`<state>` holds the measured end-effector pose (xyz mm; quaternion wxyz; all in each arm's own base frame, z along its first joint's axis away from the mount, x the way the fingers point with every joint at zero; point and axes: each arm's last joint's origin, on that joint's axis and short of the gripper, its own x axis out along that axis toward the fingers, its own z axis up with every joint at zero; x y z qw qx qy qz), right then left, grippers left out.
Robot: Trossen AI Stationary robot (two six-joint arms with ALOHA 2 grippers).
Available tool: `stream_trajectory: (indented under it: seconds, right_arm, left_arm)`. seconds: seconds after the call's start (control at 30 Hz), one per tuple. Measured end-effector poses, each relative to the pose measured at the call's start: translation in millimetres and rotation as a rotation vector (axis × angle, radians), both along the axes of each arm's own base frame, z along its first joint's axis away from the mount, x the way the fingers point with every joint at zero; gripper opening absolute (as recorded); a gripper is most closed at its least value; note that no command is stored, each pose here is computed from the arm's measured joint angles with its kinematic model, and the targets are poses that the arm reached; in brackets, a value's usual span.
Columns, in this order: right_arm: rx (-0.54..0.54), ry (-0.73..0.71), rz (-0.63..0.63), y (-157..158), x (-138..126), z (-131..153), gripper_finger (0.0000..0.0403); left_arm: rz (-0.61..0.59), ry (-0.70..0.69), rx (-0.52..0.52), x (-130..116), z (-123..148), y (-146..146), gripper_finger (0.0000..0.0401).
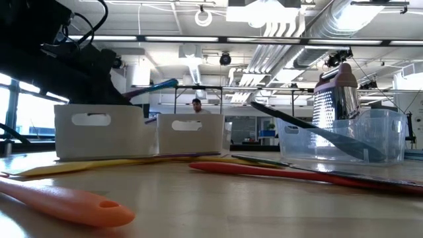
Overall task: Pick & Place Kitchen Items
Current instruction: Put the blue table knife into the left white bin
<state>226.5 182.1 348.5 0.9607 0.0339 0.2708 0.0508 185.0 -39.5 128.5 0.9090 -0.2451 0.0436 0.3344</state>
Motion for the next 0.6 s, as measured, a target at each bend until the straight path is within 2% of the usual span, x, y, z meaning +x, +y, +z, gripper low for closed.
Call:
stream_trajectory:
  seconds: [0.27,0.47,0.6]
  right_arm:
    - [-0.007,0.008,0.000,-0.4,-0.5,-0.7,0.0084]
    - [-0.007,0.008,0.000,-0.4,-0.5,-0.7,0.0084]
    - [-0.008,0.008,0.000,-0.4,-0.5,-0.7,0.0084]
  left_arm:
    - [-0.088,0.028,-0.033,1.2,-2.8,-2.4,0.0013]
    - [-0.101,0.042,-0.050,1.0,-4.5,-2.6,0.0006]
    - [-0.107,0.053,-0.067,0.4,-6.1,-2.7,0.0018]
